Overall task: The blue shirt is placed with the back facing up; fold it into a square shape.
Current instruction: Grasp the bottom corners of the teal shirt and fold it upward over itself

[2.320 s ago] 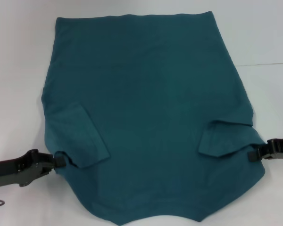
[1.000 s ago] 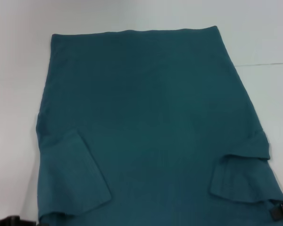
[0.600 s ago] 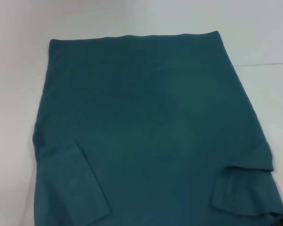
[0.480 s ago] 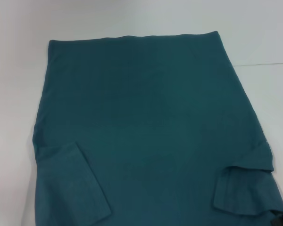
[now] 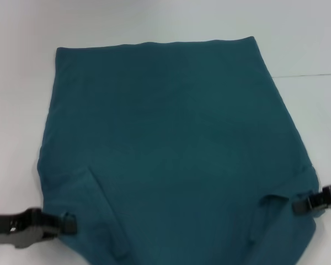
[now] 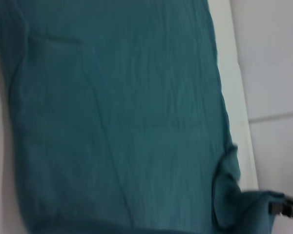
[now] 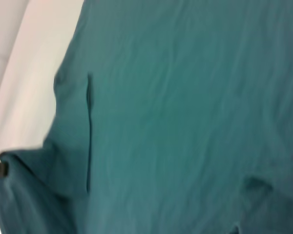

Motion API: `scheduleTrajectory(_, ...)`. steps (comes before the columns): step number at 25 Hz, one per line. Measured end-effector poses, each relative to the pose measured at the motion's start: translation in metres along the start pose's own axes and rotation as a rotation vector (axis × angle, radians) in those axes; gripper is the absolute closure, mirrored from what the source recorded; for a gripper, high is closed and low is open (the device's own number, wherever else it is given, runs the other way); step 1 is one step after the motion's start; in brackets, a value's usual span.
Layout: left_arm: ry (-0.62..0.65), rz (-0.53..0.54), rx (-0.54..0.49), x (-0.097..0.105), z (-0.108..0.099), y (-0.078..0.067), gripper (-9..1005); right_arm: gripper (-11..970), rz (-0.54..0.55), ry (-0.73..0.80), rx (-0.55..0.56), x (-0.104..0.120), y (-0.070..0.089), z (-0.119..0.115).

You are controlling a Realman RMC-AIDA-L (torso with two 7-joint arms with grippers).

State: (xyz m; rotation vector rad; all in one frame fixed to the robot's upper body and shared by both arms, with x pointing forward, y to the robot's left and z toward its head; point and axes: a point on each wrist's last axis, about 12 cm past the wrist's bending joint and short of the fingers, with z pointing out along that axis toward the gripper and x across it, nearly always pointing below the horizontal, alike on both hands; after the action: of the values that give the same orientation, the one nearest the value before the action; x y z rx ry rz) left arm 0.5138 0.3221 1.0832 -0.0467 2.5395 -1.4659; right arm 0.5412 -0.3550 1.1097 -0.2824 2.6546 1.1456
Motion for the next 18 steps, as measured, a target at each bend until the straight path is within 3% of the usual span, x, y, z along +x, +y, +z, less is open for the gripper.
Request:
scheduleTrajectory(11, -0.066, -0.049, -0.014, -0.039, 0.02, -0.018, 961, 857, 0.041, -0.217, -0.084, -0.022, 0.007, -0.008)
scheduleTrajectory(18, -0.15, -0.028, -0.098, -0.073, 0.019, -0.027, 959, 853, 0.062, -0.318, -0.013, -0.038, 0.0, -0.015)
